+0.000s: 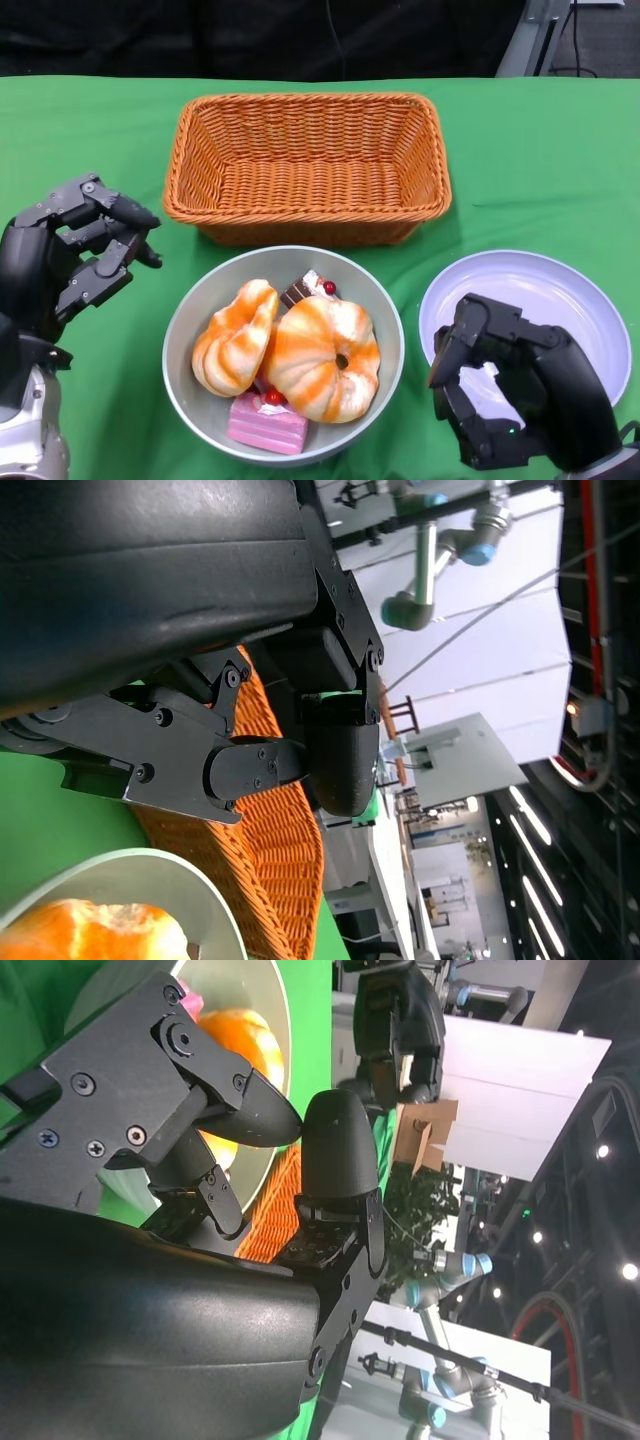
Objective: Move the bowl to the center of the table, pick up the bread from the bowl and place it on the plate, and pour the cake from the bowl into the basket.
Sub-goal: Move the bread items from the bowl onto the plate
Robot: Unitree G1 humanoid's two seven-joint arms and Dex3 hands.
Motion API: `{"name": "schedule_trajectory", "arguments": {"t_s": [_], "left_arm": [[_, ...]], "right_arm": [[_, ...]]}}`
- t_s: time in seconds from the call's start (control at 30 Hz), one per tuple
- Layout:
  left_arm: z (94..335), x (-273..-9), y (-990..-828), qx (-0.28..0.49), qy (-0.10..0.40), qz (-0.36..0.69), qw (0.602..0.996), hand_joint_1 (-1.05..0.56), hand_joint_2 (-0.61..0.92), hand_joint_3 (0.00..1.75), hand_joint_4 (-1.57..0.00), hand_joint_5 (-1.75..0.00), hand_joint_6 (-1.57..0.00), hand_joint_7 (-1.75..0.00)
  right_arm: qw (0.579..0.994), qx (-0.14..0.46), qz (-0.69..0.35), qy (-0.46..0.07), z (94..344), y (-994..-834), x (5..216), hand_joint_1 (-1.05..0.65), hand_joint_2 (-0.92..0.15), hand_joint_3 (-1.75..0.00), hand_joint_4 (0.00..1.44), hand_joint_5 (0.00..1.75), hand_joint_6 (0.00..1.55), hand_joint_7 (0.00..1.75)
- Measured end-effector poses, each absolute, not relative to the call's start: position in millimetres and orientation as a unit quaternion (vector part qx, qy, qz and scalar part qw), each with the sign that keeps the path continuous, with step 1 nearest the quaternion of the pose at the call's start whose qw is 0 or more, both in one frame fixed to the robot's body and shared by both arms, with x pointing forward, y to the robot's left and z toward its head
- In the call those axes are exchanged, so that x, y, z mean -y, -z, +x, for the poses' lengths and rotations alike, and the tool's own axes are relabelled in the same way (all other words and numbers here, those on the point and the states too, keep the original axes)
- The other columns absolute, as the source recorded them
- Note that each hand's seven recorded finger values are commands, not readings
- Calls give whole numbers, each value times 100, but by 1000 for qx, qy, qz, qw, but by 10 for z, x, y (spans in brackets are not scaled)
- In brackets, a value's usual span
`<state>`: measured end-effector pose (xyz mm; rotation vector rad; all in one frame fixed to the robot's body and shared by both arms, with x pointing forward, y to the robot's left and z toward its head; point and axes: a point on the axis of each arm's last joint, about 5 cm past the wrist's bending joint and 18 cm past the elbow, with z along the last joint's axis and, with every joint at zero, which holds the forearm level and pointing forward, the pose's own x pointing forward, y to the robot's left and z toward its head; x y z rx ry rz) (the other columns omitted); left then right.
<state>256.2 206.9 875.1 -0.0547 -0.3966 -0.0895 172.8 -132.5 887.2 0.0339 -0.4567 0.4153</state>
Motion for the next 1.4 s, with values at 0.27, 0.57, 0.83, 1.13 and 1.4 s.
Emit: {"name": "schedule_trajectory", "arguments": {"t_s": [0.27,0.57,0.83,1.13,1.4], "left_arm": [[2589,-2018,-8704,182,36,-46,981,-10,71,82,-81,-163,-78,-129],[2586,-1959,-8690,183,44,-41,981,-11,74,77,-81,-164,-78,-131],[2580,-1953,-8678,184,44,-39,981,-11,75,75,-82,-163,-77,-130],[2594,-1943,-8680,179,34,-34,983,-10,77,75,-79,-166,-76,-130],[2616,-1931,-8696,178,28,-29,983,-13,78,71,-77,-165,-76,-126]], "right_arm": [[937,236,-110,-233,1804,-9247,1429,-32,-88,-12,66,100,72,52],[889,258,-280,-254,1871,-9733,1438,-72,-92,-3,55,36,53,2],[857,223,-379,-270,1801,-9995,1317,-87,-92,-4,47,23,42,0],[824,195,-450,-283,1752,-10115,1052,-96,-92,-11,50,17,45,1],[814,191,-456,-305,1799,-10073,813,-93,-92,-16,55,14,45,1]]}}
